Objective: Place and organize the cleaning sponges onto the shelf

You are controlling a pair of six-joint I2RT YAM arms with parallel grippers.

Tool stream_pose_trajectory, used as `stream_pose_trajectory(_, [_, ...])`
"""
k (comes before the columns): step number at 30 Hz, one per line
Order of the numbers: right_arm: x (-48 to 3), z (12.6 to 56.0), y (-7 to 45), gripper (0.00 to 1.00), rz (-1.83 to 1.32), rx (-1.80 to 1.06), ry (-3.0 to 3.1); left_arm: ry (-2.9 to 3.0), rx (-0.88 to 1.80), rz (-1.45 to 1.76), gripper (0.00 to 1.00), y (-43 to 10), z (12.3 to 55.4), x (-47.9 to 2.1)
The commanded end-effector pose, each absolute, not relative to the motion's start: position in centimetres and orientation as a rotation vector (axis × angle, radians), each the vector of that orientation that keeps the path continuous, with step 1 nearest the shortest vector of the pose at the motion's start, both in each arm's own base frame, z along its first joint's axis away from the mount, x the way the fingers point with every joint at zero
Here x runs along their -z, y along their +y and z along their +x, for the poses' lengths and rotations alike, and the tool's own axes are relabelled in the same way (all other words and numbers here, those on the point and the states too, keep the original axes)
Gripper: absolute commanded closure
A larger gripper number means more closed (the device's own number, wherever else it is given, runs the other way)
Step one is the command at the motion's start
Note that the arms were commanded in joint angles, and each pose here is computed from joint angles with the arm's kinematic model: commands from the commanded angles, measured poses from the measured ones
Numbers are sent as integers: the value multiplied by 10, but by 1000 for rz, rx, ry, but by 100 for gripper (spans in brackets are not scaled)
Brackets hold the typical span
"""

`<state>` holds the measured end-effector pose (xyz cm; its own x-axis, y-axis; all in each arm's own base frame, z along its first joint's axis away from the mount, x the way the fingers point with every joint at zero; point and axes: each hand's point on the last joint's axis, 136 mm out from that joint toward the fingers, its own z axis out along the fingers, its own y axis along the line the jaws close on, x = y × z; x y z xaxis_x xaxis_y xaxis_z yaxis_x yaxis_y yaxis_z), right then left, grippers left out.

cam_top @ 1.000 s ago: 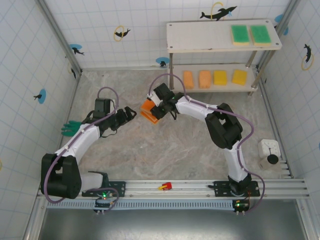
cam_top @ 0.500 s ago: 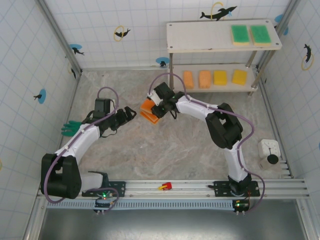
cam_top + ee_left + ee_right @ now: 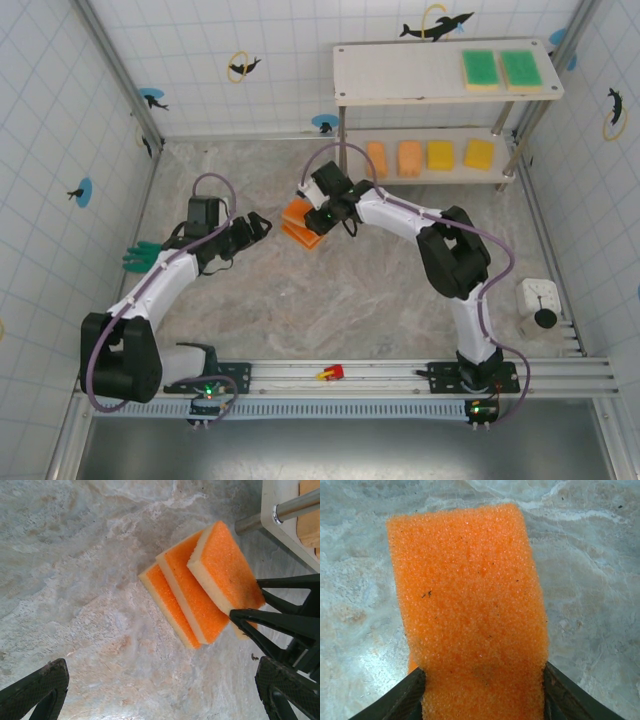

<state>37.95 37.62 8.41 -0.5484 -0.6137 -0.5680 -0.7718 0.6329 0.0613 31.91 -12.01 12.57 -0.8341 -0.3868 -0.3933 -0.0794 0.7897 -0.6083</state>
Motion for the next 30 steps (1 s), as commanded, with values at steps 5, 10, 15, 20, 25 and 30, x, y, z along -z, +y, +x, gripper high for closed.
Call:
stream_pose_trajectory(5, [-124, 372, 373, 45, -1051, -495, 2311, 2465, 772, -319, 3, -114, 316, -128])
stream_pose_trajectory(10, [-127, 370, 369, 45, -1049, -529, 2319, 2465, 773, -322, 3, -114, 316, -128])
stream_pose_trajectory(15, [-134, 372, 361, 46, -1037, -526, 2321, 2461, 777, -320, 3, -115, 317, -129])
stream_pose_trajectory(20, [-161, 378, 351, 46, -976, -519, 2320, 2456, 774, -318, 3, -114, 317, -132])
stream_pose_trajectory(25, [-197, 380, 342, 46, -929, -495, 2300, 2454, 780, -314, 3, -115, 319, -132])
stream_pose_trajectory(30, [-230, 383, 332, 47, -879, -491, 2310, 2454, 781, -308, 3, -116, 320, -133])
